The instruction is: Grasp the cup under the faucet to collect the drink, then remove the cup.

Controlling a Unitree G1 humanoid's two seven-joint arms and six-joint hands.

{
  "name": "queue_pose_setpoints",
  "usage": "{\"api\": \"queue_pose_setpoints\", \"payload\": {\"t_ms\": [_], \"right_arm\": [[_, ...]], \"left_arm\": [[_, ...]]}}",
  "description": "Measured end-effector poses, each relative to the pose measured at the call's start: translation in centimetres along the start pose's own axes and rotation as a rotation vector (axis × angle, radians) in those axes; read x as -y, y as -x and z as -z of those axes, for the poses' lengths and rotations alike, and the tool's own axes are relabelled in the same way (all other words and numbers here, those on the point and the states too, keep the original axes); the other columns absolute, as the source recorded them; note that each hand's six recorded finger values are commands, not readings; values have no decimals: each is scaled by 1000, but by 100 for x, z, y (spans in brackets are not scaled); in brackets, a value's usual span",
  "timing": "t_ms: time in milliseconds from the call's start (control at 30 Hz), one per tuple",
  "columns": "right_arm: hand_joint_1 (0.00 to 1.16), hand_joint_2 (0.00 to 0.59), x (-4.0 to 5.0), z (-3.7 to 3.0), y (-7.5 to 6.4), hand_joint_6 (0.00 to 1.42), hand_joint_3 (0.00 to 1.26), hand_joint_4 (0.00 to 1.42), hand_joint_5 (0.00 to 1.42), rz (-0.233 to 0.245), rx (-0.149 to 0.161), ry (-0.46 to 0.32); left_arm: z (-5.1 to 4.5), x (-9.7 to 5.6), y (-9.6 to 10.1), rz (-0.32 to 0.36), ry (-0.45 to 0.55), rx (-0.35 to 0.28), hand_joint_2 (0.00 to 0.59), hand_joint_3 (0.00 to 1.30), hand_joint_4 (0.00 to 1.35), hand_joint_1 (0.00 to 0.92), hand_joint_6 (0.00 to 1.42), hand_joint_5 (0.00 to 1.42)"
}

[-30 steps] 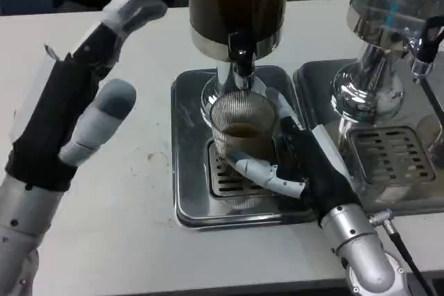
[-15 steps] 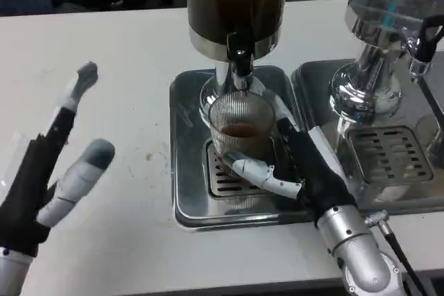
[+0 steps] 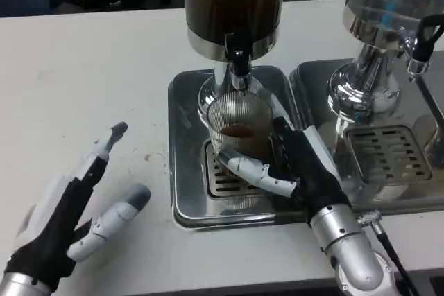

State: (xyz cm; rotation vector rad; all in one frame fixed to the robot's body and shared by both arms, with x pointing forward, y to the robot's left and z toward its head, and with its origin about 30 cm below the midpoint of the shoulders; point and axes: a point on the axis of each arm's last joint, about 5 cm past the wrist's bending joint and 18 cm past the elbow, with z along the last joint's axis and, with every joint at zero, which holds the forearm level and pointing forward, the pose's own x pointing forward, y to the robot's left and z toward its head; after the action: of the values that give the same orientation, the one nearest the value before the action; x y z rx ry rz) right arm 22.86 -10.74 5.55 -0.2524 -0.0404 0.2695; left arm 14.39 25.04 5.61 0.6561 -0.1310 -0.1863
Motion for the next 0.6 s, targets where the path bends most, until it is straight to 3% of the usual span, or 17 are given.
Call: {"api": "queue_pose_setpoints", "payload": {"t_ms": [400, 600], "right_arm": [[778, 185, -41, -14, -95, 11, 0, 0, 0, -17, 3, 0], [805, 180, -83, -21, -127, 20, 0, 0, 0, -3, 1, -9]], "left_arm": [[31, 43, 44, 6, 7, -25, 137, 0, 0, 0, 0, 0], [44, 55, 81, 9, 13, -42, 137, 0, 0, 0, 0, 0]]}}
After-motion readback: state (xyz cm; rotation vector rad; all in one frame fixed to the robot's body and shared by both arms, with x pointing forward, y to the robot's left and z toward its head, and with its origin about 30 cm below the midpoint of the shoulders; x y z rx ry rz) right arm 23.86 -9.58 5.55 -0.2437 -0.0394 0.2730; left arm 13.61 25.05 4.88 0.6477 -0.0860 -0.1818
